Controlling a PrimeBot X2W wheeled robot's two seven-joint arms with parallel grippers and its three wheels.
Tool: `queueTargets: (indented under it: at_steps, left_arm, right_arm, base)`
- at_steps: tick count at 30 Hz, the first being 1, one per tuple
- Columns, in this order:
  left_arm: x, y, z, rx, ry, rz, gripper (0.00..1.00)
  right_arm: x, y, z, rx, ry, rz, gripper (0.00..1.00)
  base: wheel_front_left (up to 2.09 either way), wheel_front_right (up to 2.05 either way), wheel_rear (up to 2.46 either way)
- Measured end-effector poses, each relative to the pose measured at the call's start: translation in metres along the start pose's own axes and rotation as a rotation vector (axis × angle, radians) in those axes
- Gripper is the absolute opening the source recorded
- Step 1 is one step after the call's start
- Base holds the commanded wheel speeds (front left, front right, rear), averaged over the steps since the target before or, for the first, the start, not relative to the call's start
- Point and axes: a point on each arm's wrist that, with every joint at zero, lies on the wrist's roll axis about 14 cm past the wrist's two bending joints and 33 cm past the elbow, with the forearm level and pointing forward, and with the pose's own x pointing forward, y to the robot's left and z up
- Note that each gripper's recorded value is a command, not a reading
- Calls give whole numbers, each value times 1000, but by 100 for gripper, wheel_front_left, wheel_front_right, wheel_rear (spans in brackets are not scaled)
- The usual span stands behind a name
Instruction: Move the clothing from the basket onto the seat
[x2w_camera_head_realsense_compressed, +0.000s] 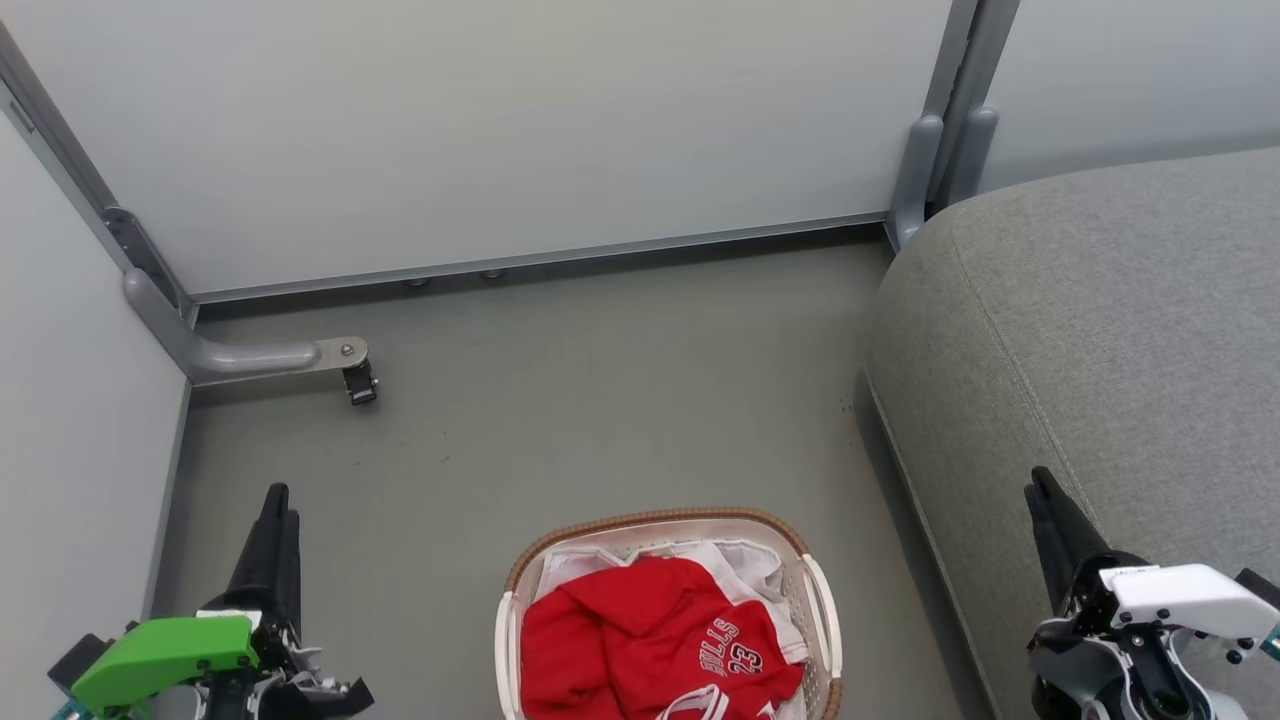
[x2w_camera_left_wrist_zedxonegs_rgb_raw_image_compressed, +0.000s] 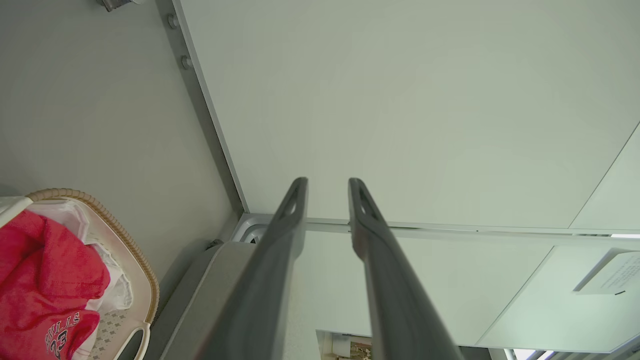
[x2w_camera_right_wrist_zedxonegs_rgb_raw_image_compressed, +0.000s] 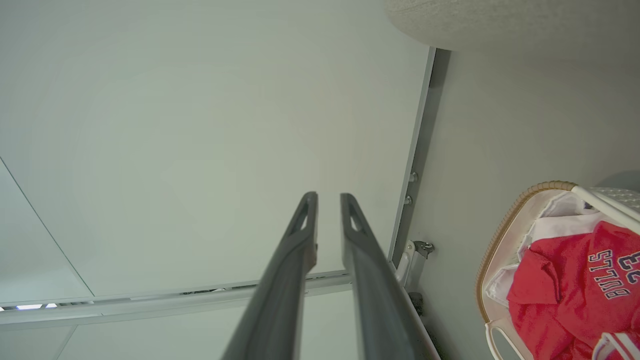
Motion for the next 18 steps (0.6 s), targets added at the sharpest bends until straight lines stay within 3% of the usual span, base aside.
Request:
queueTargets:
  at_steps: [4, 18]
  left_arm:
    - [-8, 18, -2, -4, 2, 55, 100]
    - [-6, 12, -13, 76, 1, 34, 100]
  right_arm:
    - [-6, -16, -3, 10, -2, -47, 100]
    - [-7, -18, -6, -39, -25, -54, 100]
  base:
    - [0, 0, 0]
    - [0, 0, 0]
